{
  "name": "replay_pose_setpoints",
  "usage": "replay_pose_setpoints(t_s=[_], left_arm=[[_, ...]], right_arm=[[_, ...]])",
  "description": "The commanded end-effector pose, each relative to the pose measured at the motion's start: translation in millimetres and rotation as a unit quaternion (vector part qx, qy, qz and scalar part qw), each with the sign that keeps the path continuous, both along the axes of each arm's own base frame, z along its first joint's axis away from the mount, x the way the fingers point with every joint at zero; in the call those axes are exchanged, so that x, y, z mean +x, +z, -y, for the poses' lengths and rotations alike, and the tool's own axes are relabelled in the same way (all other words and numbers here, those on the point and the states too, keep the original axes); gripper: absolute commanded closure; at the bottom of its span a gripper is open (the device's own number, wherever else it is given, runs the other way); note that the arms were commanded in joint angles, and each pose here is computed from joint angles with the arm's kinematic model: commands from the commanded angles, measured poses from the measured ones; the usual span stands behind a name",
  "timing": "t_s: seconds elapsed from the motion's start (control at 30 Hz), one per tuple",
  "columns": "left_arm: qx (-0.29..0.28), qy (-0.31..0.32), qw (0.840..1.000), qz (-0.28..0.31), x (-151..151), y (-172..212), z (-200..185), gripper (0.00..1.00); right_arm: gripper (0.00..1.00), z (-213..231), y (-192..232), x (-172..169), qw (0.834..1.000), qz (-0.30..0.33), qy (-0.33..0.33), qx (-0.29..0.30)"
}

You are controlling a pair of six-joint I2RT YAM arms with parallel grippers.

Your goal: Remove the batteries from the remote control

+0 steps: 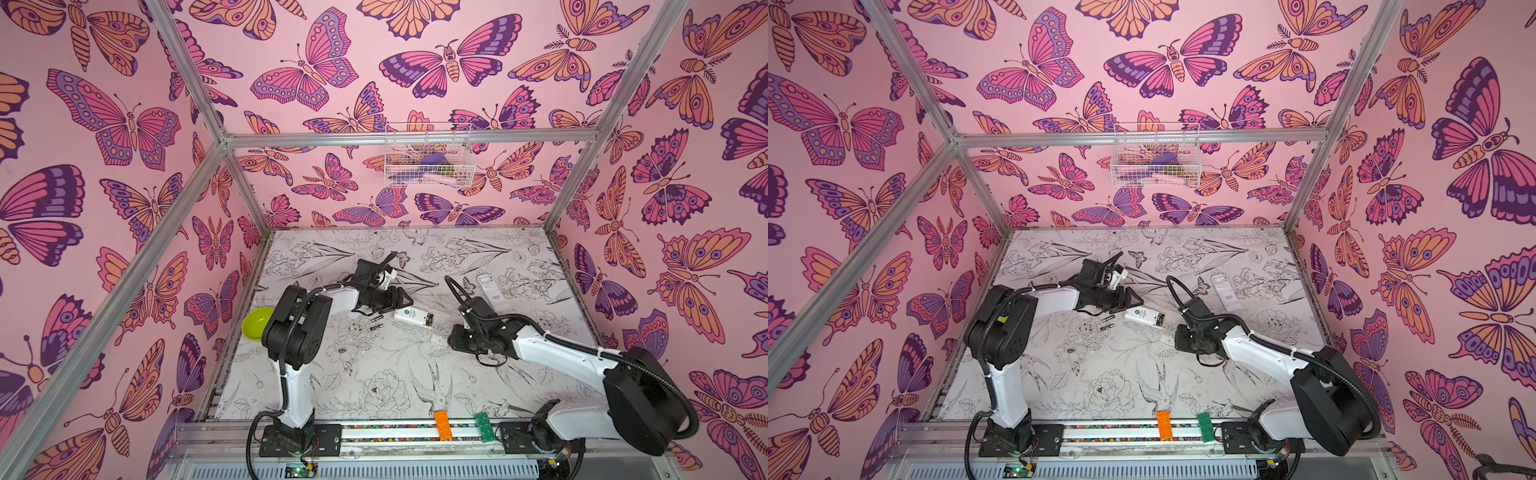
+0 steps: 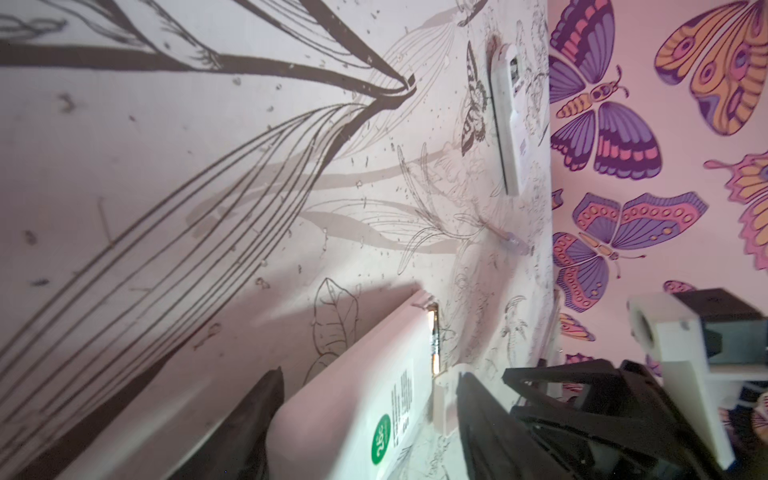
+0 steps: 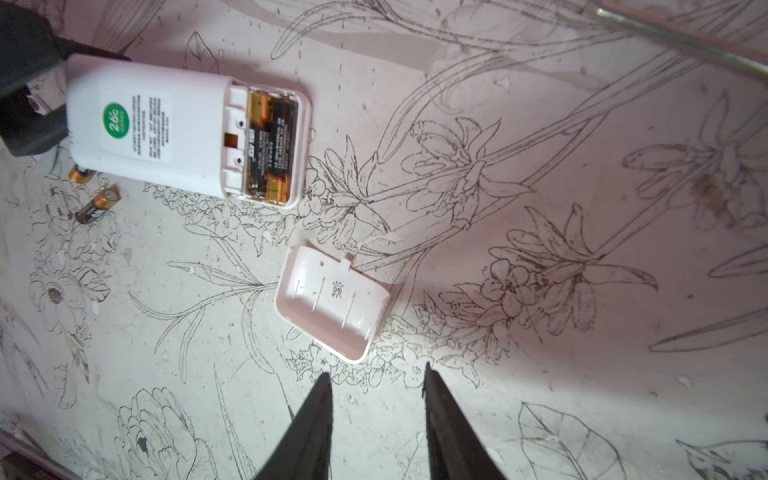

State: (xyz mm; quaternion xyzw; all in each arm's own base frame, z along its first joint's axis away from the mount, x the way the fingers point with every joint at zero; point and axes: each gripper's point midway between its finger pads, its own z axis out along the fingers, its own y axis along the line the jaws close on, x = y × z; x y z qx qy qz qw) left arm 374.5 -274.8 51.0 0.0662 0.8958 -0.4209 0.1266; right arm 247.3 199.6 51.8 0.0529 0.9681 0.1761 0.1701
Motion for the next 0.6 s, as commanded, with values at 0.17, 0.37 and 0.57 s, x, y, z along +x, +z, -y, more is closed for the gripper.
replay_pose_setpoints(t_s=[0.17,0.37,0.57], left_arm=[[0.027,0.051,0.998,0.034,19.8,22.9,-33.3,0.12],[0.035,0.072,0.994,0.076,21.1,42.4,-49.5,0.04],[0.043,0.075,0.99,0.11,24.7,59.1,-55.1,0.03]], right_arm=[[0.63,-2.5,0.6,11.5,1.0,-0.002,-0.021,-0.022],[0.63,-4.5,-11.2,7.1,0.999,-0.024,-0.014,-0.045],[0.71,-6.8,-21.4,8.1,0.998,-0.036,-0.014,-0.052]])
